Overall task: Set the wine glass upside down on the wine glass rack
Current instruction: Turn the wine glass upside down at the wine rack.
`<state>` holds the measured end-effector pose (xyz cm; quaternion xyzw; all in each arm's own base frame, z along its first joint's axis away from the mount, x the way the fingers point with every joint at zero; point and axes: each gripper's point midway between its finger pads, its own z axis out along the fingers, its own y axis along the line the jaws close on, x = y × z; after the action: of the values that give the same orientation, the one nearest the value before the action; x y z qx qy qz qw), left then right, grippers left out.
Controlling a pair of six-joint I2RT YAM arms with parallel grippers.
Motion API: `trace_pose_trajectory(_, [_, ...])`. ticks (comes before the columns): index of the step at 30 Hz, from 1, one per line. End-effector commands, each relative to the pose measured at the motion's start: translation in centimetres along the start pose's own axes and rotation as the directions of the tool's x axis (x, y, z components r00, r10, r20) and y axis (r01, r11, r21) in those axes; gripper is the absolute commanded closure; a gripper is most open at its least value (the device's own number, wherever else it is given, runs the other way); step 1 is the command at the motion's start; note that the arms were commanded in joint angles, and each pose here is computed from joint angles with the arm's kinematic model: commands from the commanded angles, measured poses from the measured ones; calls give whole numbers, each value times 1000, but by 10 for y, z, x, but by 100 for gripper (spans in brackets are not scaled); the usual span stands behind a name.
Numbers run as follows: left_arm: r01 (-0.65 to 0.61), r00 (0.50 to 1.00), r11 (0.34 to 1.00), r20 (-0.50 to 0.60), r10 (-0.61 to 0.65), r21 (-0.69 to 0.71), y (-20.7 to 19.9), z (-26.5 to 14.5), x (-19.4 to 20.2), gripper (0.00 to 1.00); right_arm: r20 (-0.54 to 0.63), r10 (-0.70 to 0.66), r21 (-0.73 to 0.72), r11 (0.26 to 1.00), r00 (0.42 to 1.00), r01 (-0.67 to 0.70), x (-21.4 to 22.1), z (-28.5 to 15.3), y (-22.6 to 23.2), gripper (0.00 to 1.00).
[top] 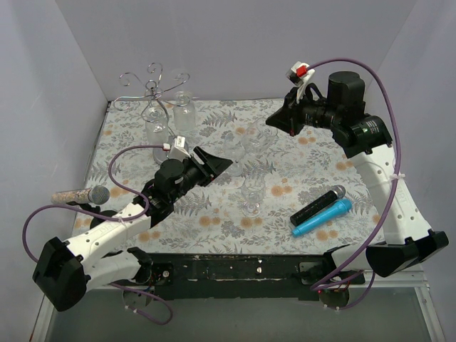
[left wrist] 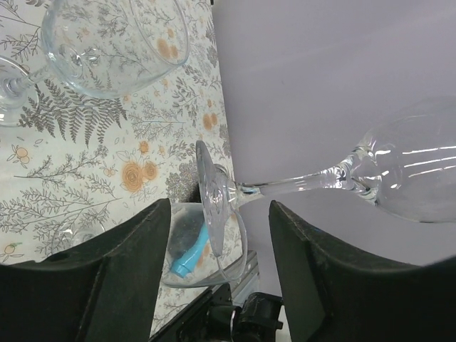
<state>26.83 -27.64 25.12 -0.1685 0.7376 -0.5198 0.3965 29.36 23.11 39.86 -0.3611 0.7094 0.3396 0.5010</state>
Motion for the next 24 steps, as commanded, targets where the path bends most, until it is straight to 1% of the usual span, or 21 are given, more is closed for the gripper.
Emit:
trace_pose_trajectory(1, [15, 1000, 1000, 15, -15, 24, -5, -1, -2, 46, 105, -40, -44, 998, 994, 45, -30, -4, 11, 99])
trace_pose_trajectory(6, [29, 1000, 999, -1, -29, 31, -4, 0, 2, 50, 106, -41, -53, 997, 993, 47, -30, -5, 13, 99])
trace_pose_trajectory(17, [63, 998, 997, 0, -63, 38, -3, -2, 3, 59, 112, -40, -79, 996, 993, 49, -30, -6, 19, 99])
trace_pose_trajectory(18, [63, 998, 997, 2, -63, 44, -5, -2, 2, 60, 111, -39, -81, 996, 993, 49, -29, -6, 19, 99])
trace_pose_trajectory(19, [67, 997, 996, -27, -66, 55, -6, -4, 7, 62, 111, -38, -82, 995, 993, 47, -29, -6, 19, 99])
trace_pose_trajectory(20, [67, 997, 996, -29, -66, 62, -8, -5, 7, 64, 109, -36, -87, 995, 993, 46, -28, -6, 20, 99])
trace_pose_trajectory(23, [73, 997, 995, -40, -71, 70, -10, -6, 9, 72, 112, -37, -90, 995, 993, 47, -29, -7, 21, 99])
trace_pose_trajectory(24, [77, 996, 994, -44, -74, 72, -10, -6, 10, 76, 112, -37, -93, 995, 993, 48, -29, -6, 21, 99])
